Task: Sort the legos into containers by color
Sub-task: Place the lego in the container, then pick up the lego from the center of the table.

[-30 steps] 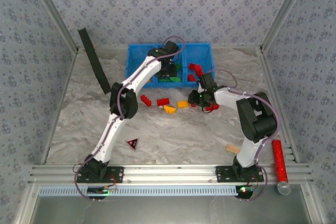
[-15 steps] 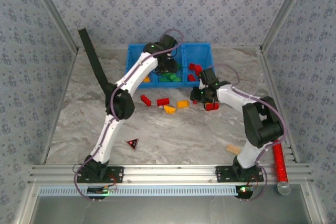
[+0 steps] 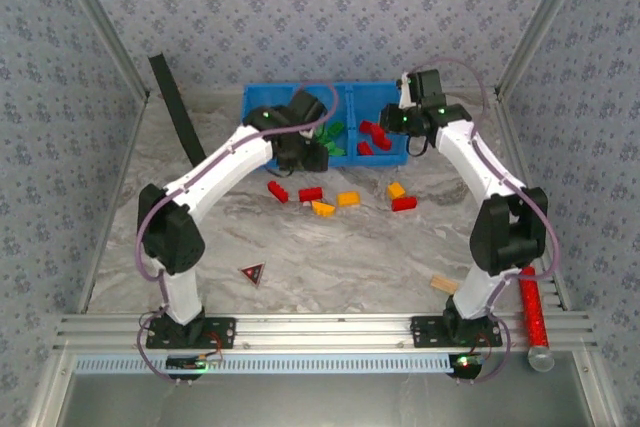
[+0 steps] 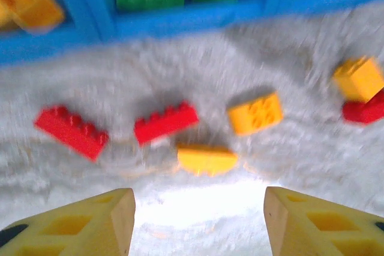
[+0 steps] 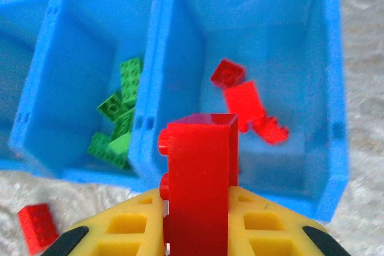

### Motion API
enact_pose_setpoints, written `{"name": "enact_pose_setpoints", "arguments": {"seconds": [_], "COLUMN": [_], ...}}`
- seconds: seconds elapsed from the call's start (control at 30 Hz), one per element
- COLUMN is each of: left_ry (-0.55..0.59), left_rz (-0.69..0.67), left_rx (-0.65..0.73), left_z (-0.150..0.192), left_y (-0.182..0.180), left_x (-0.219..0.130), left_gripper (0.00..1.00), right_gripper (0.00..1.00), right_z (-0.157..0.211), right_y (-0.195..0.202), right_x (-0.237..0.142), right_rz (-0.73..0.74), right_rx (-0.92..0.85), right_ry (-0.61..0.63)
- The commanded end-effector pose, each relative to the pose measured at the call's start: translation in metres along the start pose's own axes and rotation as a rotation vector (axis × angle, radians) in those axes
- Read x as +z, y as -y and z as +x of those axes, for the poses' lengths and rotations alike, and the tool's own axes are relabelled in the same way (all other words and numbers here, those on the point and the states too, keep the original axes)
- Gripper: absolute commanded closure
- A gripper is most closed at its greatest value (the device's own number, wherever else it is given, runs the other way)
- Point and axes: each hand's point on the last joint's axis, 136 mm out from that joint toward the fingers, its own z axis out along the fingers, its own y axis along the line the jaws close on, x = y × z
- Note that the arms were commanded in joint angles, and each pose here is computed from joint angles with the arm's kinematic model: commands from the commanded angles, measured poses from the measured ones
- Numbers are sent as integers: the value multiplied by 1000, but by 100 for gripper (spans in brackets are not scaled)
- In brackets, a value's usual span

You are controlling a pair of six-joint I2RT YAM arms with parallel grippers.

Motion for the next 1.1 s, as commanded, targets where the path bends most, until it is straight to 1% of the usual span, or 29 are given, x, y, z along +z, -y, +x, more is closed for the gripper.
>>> {"name": "enact_pose_setpoints", "arguments": {"seconds": [0.0,0.13,0.23,0.37,0.47,0.53,0.7,0.77,0.87,1.07], "left_ry": [-13,-37,-37,-32,-33,-28,-29,-41,-56,-100], "left_rz": [18,-1,18,22,26,23,-5,-6,-14,-37], "left_rx": [-122,-203,-299,-404,-457,-486,-543,-563,-589,-635], "left_z": [27,57,68,69,66,64,63,63,63,69], "left_y": [0,0,1,1,5,7,5,7,9,10], "left_x": [5,18,29,40,47,52,65,70,78,95], "left_gripper": [41,41,40,39,39,38,36,36,36,36], "right_gripper": [83,83,83,81,76,71,63,60,54,51], "right_z": [-3,-13,-14,-11,-2,2,12,12,10,5], "right_y": [20,28,32,37,40,43,46,46,44,37], "right_x": [20,45,63,81,90,93,97,95,90,66], "right_rz": [44,34,26,28,30,31,25,22,16,3], "right_rx": [-41,-46,-52,-58,-60,-61,-64,-67,-74,-84], "right_ry": [-53,-70,-93,-117,-141,-151,-169,-169,-160,-124]}}
